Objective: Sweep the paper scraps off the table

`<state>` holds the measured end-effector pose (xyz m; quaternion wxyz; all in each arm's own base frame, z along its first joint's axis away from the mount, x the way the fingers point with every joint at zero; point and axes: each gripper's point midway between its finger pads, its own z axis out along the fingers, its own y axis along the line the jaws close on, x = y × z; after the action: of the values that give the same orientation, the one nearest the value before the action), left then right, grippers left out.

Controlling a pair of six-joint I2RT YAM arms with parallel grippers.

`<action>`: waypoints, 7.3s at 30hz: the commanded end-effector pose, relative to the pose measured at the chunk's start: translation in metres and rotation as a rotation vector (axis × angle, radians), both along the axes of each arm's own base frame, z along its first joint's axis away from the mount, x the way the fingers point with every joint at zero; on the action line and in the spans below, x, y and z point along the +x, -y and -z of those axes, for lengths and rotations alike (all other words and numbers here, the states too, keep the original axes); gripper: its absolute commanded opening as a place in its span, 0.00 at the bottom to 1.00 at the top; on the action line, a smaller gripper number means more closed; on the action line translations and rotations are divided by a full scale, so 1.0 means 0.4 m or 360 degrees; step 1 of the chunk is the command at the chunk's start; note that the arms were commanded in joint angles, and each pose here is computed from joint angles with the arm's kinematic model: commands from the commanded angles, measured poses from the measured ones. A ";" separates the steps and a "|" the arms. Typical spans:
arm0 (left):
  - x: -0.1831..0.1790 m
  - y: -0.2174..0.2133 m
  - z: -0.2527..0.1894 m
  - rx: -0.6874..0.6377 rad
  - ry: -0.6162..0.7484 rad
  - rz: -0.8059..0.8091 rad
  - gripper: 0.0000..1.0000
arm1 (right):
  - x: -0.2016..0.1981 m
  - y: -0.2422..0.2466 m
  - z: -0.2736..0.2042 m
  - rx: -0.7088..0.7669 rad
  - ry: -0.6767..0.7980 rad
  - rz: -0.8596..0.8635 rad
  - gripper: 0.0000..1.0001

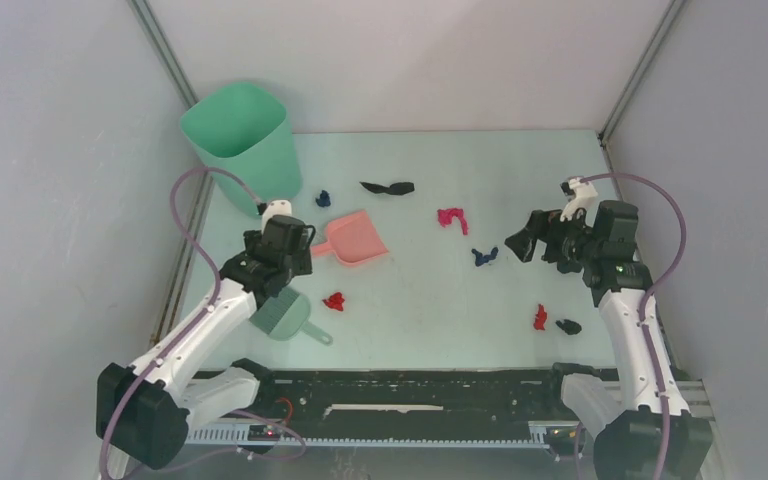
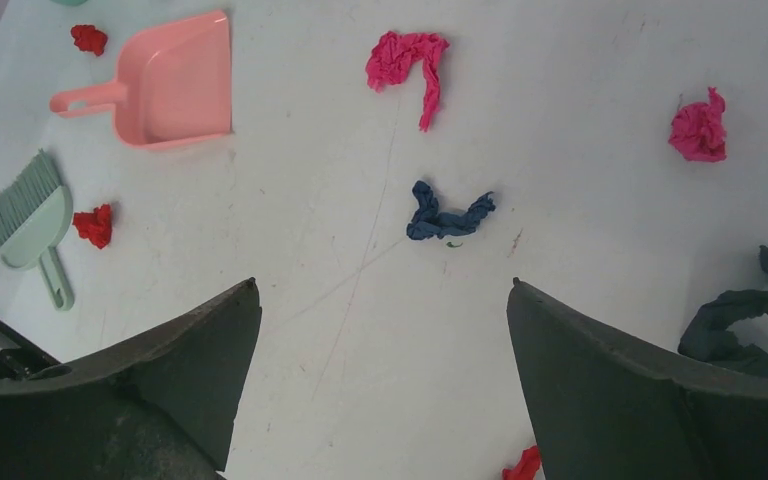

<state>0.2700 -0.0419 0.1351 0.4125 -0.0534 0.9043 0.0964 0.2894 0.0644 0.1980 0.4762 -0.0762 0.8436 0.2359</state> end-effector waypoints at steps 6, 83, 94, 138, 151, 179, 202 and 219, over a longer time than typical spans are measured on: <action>-0.003 -0.035 0.039 -0.0133 -0.0127 -0.0182 0.74 | -0.014 -0.029 -0.047 -0.0060 0.0134 -0.0192 1.00; -0.036 0.159 -0.073 -0.1369 0.0083 -0.0123 0.00 | -0.109 -0.670 -0.095 0.0016 -0.0151 -0.1141 0.84; -0.029 0.207 -0.119 -0.1891 0.0157 -0.0331 0.00 | -0.121 -0.940 -0.061 -0.0245 0.0031 -0.1040 0.97; -0.164 0.314 -0.363 -0.1321 0.0529 0.1050 0.85 | -0.314 -0.644 -0.092 -0.0166 -0.0110 -0.2055 0.00; -0.352 0.513 -0.298 -0.1201 0.0188 0.1952 0.82 | -0.454 -0.556 -0.139 0.0314 -0.0608 -0.2192 0.00; -0.417 0.588 -0.408 -0.1592 0.0383 0.2114 0.00 | -0.388 -0.514 -0.090 0.0250 -0.0604 -0.1910 0.63; -0.334 0.578 -0.432 -0.1761 0.0451 0.1748 0.00 | -0.377 -0.422 -0.058 0.0297 -0.0340 -0.1713 0.27; -0.340 0.631 -0.318 -0.1296 0.0134 0.2127 0.73 | -0.460 -0.423 0.022 0.0298 -0.0616 -0.1963 0.00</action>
<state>0.1456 -0.2836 0.2650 0.3903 0.2793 0.7098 -0.5156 0.1157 0.2316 0.1887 0.1061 -0.4388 0.7095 0.5411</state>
